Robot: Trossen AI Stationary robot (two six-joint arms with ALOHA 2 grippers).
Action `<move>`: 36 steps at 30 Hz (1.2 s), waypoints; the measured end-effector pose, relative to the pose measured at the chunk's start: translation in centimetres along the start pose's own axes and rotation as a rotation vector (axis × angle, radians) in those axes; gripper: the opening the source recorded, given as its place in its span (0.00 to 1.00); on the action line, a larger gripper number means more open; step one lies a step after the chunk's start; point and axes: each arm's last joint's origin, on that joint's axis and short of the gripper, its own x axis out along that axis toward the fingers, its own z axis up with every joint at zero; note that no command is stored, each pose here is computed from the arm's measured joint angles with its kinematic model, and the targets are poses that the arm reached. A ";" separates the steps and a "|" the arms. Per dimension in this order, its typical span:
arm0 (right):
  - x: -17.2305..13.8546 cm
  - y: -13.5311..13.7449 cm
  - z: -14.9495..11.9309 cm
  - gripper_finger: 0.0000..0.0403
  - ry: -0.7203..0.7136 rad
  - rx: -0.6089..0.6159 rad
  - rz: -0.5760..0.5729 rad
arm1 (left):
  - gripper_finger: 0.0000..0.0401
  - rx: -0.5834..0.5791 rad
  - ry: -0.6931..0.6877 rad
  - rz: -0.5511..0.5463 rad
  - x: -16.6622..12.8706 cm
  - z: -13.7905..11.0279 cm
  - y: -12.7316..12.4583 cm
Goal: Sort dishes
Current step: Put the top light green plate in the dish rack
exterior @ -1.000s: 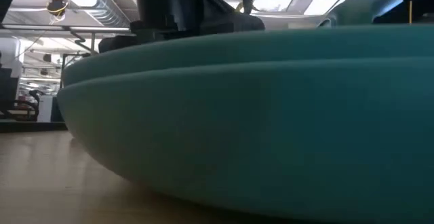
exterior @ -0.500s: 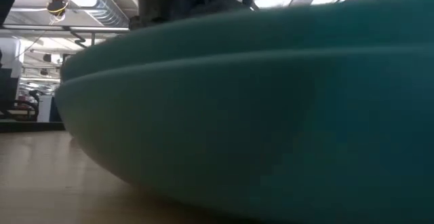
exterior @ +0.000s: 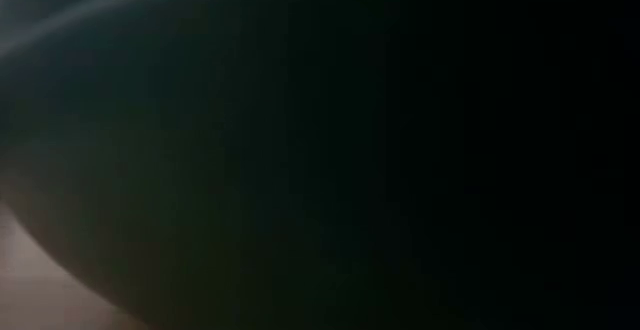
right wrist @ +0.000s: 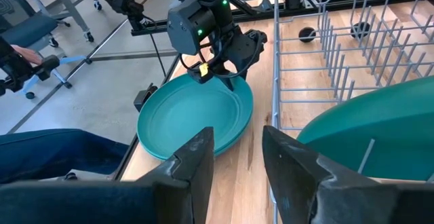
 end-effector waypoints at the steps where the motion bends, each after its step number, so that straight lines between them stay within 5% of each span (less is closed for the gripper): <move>1: 0.0 0.0 0.0 0.33 0.000 0.000 0.000 | 0.43 0.000 0.000 -0.003 0.1 0.0 0.0; 36: 0.0 0.0 -0.1 0.33 0.009 -0.006 -0.003 | 0.46 -0.106 0.024 -0.082 -2.5 1.0 0.7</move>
